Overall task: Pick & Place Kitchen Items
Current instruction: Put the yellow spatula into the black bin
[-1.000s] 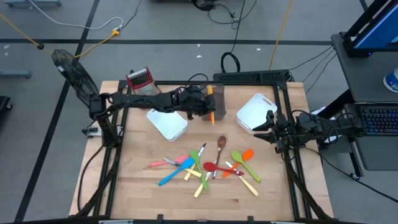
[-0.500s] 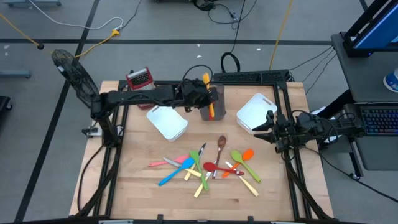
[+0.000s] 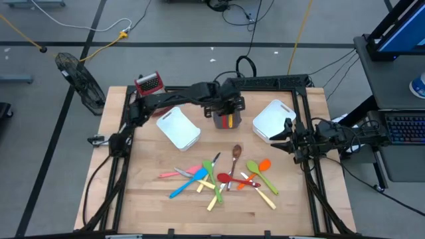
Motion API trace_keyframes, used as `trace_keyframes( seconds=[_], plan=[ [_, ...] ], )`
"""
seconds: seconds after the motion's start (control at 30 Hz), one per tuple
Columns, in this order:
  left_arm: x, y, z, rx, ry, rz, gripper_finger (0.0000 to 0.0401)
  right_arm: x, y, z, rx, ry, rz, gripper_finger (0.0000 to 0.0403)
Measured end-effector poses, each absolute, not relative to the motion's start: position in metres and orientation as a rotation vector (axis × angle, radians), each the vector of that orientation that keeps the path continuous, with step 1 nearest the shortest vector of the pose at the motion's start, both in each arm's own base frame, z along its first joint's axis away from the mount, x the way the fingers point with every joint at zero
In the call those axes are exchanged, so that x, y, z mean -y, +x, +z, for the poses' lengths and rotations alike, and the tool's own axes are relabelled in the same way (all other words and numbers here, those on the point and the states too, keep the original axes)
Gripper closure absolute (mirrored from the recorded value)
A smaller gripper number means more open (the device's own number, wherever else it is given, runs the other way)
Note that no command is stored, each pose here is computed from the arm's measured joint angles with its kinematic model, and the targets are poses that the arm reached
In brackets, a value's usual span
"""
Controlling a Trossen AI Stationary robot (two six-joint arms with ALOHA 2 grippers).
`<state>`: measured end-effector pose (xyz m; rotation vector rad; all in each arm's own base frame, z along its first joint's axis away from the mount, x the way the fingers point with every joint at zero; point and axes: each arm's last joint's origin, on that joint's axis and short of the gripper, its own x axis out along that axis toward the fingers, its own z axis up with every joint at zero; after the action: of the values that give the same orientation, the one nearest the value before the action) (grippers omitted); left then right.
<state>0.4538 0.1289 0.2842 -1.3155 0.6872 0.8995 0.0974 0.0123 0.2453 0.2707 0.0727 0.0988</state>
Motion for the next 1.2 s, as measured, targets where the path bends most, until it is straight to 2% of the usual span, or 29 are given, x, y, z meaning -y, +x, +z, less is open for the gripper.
trace_keyframes(
  seconds=[0.23,0.5,0.83,1.2],
  plan=[
    [-0.152,0.454,0.258,-0.814,-1.400,0.913,0.0378,-0.012,0.097,0.245,-0.078,0.270,0.099,0.0289],
    [-0.171,0.449,0.253,-0.837,-1.463,0.880,0.0378,-0.012,0.097,0.244,-0.083,0.270,0.098,0.0289],
    [-0.167,0.444,0.246,-0.945,-1.487,0.869,0.0378,-0.012,0.097,0.244,-0.083,0.269,0.098,0.0289],
    [-0.168,0.448,0.242,-0.921,-1.495,0.854,0.0378,-0.012,0.097,0.244,-0.083,0.269,0.098,0.0289]
  ],
)
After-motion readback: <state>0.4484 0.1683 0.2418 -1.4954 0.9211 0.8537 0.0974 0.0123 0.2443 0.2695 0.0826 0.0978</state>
